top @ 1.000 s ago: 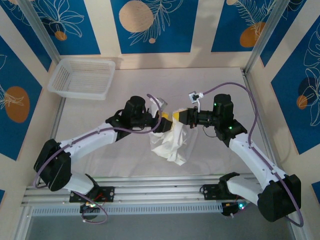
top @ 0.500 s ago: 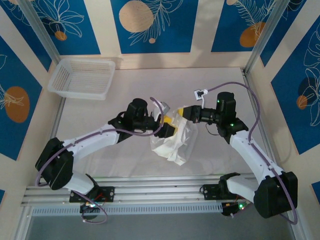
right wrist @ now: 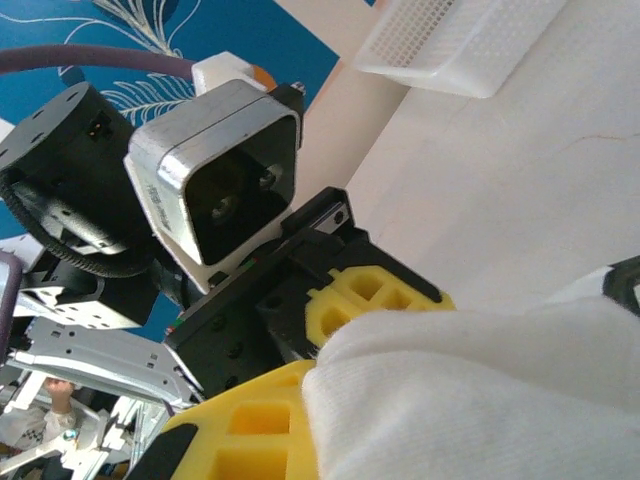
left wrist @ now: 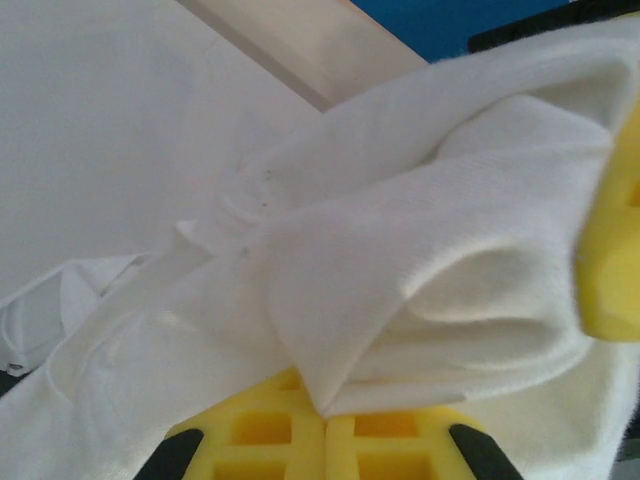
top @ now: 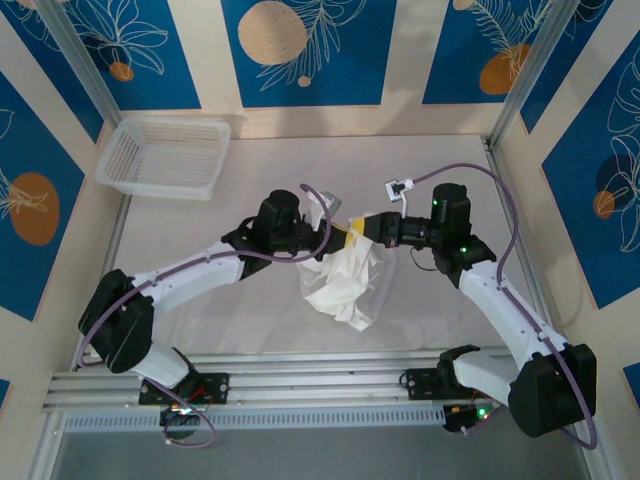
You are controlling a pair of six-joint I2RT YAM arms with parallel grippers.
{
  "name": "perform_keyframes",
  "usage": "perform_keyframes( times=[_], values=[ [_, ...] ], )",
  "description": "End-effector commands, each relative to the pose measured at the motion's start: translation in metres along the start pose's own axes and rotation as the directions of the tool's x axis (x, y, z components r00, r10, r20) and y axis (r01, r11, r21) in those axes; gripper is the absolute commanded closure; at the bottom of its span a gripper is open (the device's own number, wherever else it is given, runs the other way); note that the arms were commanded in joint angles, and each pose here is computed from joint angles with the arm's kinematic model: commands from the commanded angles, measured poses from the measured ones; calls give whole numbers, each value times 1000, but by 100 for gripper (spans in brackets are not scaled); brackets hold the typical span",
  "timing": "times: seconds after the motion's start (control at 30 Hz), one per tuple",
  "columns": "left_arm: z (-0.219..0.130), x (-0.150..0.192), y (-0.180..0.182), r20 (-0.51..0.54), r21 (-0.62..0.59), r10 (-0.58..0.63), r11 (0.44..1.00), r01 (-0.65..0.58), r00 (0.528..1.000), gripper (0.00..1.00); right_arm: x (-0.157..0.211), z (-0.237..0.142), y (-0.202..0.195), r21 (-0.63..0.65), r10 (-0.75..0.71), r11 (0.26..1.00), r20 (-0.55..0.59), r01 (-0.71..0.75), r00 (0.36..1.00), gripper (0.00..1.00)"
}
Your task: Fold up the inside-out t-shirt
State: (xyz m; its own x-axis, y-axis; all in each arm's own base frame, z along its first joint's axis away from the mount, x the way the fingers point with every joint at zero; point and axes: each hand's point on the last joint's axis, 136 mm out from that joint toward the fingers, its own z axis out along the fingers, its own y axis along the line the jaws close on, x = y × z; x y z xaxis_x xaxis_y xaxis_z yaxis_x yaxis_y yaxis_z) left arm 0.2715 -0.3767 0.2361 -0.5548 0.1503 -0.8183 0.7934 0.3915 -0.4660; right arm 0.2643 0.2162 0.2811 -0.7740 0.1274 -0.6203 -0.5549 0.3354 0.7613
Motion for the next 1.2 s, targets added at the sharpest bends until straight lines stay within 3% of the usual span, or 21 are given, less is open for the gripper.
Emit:
perform_keyframes(
  times=[0.0,0.1,0.17,0.23,0.3,0.5,0.6,0.73,0.8,0.87,0.93,1.1,1.13,1.17],
  values=[
    [-22,-30,-31,61,141,-58,989,49,996,100,-1,-14,-34,131,26,991,49,-32,998,100],
    [-36,-38,-40,-22,198,-193,961,193,981,100,20,-23,-102,338,72,938,4,-69,997,100],
    [-44,-40,-44,-58,195,-228,952,235,972,100,39,-21,-130,396,113,915,-73,-75,991,100],
    [-50,-45,-50,-52,207,-236,948,241,970,100,42,-17,-134,391,162,914,-102,-110,981,98],
    [-54,-46,-51,-59,195,-249,947,255,967,100,34,-16,-127,381,179,915,-86,-134,980,83],
    [-51,-43,-11,-35,-54,-325,945,323,945,100,-4,-62,-81,528,55,841,138,-121,989,57],
    [-49,-51,-5,15,-72,-334,940,334,942,100,1,-65,-43,508,-26,857,215,-89,976,58],
    [-49,-65,5,74,-153,-354,920,361,932,100,29,-24,1,453,-38,890,195,-56,980,62],
    [-52,-73,12,117,-215,-362,900,379,925,100,37,1,19,423,-98,906,200,4,975,50],
    [-53,-81,10,147,-237,-362,891,388,921,100,37,26,27,427,-154,903,210,51,966,28],
    [-54,-88,5,176,-248,-354,887,390,918,100,32,45,21,460,-186,885,207,72,961,16],
    [-56,-89,-2,260,-292,-412,829,478,873,100,1,47,-40,688,-296,725,295,14,908,12],
    [-56,-88,-4,274,-292,-426,817,497,862,100,-2,47,-54,712,-305,702,280,16,910,17],
    [-56,-89,-8,282,-285,-427,818,500,859,100,-2,45,-69,728,-291,685,247,21,924,29]
  ],
)
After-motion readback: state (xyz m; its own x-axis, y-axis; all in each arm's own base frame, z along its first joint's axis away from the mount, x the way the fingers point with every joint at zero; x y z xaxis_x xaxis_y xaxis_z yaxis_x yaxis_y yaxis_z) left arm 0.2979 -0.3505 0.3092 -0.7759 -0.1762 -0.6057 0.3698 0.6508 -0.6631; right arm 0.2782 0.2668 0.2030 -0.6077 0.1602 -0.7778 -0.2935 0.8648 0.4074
